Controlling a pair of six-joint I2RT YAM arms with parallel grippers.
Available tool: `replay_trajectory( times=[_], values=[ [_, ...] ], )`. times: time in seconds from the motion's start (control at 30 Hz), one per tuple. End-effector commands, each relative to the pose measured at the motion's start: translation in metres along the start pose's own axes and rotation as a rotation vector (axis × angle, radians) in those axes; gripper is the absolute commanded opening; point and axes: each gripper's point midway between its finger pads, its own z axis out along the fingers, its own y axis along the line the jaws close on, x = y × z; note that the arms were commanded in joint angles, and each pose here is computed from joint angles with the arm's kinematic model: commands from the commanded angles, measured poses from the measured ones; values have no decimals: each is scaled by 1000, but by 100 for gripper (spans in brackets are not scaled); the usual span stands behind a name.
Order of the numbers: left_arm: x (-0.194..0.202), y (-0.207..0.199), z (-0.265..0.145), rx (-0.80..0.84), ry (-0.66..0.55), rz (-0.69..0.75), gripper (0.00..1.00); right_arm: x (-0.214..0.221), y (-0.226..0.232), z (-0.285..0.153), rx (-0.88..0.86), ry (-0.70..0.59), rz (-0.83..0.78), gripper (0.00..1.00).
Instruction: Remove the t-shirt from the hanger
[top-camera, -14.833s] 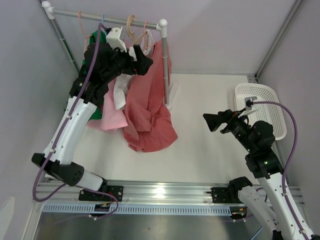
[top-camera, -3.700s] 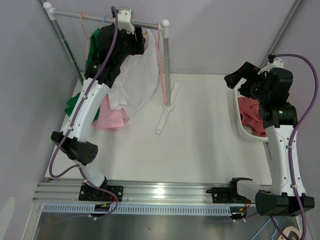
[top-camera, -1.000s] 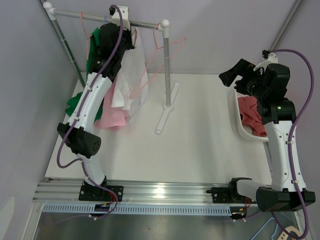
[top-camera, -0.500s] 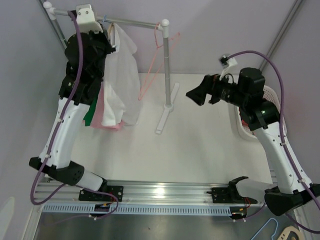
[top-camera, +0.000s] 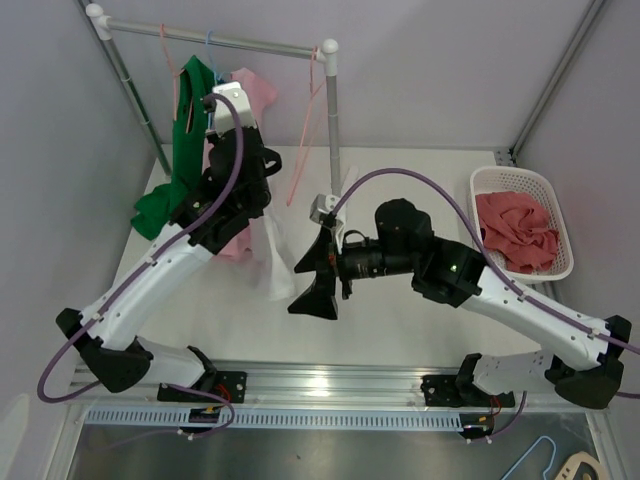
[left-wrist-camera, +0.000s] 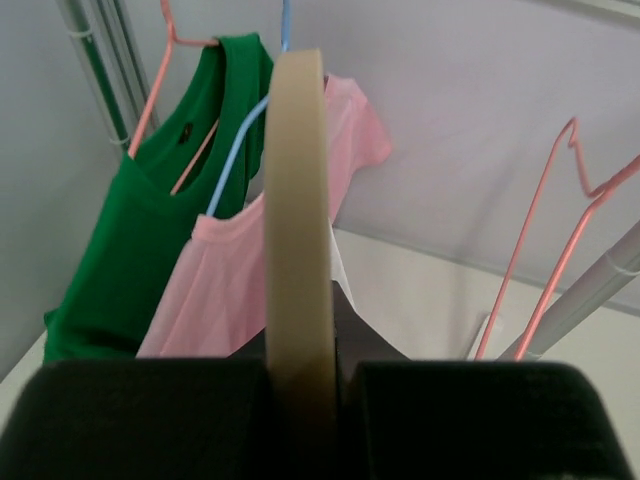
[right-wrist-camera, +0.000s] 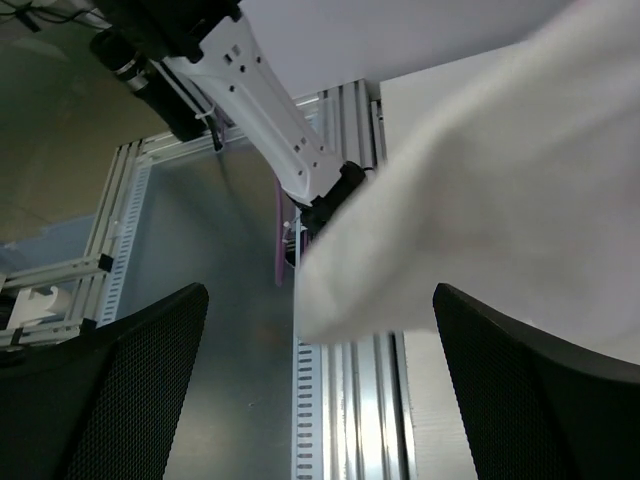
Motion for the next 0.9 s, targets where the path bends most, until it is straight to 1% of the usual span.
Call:
replay_trajectory(
  times=[0.0, 0.2, 0.27, 0.3, 0.33, 0.37, 0.4, 0.43, 0.57, 0.63, 0.67, 0.7, 0.73, 0.77, 0.8, 0.83, 0.87],
  values=[
    [1, 8, -3, -93, -24, -107, 1, -26, 11, 13, -12, -99, -60, 99],
    [13, 3, -8, -92, -2, -123, 1, -33, -6, 34, 48, -120, -68, 99],
    [16, 1, -9, -87, 4, -121, 1, -28, -21, 47, 106, -104, -63, 98],
    [16, 0, -9, -79, 7, -122, 1, -25, -25, 50, 115, -100, -68, 83],
    [17, -1, -9, -75, 10, -125, 1, -23, -28, 53, 127, -98, -66, 65],
    [15, -1, -9, -69, 6, -133, 1, -20, -33, 56, 141, -93, -62, 32],
    [16, -2, -9, -66, 6, -130, 1, -19, -37, 57, 155, -90, -60, 5],
    [16, -3, -9, -60, 6, -124, 1, -18, -37, 57, 159, -88, -50, 0],
    [21, -6, 3, -62, 15, -142, 1, -11, -20, 47, 112, -86, -42, 0],
    [33, -14, 15, -46, 36, -130, 1, -10, -3, 35, 77, -92, -39, 0],
    [27, -15, 19, -45, 30, -145, 1, 5, -1, 33, 79, -54, -12, 0],
    [33, -13, 29, -65, 37, -129, 1, 8, 6, 26, 73, -58, -8, 0],
    [27, -14, 34, -69, 26, -134, 1, 18, 14, 25, 67, -41, 2, 0],
    [29, -16, 39, -62, 32, -126, 1, 28, 18, 24, 66, -30, 32, 0],
    [16, -13, 46, -75, 13, -150, 1, 55, 16, 26, 71, 14, 63, 0],
    [21, -16, 53, -80, 20, -126, 1, 64, 22, 23, 61, 18, 82, 0],
    [22, -15, 60, -88, 21, -116, 1, 92, 29, 28, 43, 59, 123, 0]
  ],
)
